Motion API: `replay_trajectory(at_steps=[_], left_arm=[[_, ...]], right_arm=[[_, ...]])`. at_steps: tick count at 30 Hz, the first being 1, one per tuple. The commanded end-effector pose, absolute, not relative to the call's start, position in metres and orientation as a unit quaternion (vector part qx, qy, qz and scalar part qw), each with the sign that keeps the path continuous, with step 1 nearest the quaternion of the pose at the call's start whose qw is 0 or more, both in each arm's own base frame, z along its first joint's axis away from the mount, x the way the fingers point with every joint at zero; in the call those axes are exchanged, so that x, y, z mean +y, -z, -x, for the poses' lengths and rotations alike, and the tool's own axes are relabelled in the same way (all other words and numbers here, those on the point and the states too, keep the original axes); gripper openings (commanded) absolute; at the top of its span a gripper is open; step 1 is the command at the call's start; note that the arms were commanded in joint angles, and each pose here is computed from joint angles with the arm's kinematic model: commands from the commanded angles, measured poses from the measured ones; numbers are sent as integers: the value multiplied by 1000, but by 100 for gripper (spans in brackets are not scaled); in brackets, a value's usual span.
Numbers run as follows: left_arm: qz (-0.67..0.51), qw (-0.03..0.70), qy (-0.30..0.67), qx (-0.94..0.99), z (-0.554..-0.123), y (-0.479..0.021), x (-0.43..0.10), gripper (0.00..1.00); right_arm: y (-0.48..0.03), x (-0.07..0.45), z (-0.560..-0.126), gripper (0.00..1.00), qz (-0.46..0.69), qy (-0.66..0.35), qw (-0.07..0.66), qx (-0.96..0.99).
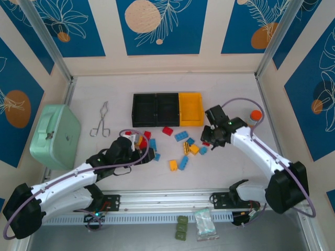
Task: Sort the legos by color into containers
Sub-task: Place the lego in the container.
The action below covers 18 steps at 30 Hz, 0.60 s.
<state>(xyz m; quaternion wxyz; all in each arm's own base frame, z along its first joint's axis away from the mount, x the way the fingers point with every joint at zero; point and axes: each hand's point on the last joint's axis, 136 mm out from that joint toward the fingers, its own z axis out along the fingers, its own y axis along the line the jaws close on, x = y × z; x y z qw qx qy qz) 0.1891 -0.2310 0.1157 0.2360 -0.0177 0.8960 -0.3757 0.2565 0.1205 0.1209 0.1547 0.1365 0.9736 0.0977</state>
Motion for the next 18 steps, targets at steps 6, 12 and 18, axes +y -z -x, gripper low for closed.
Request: replay_trajectory(at_steps=[6, 12, 18], left_arm=[[32, 256, 376, 890, -196, -140, -231, 76], [35, 263, 363, 893, -195, -144, -223, 76], [39, 264, 354, 896, -193, -142, -217, 76]], right_arm=[[-136, 163, -340, 26, -84, -101, 185, 974], [-130, 173, -400, 27, -96, -95, 180, 974], [-106, 170, -434, 27, -113, -84, 154, 978]])
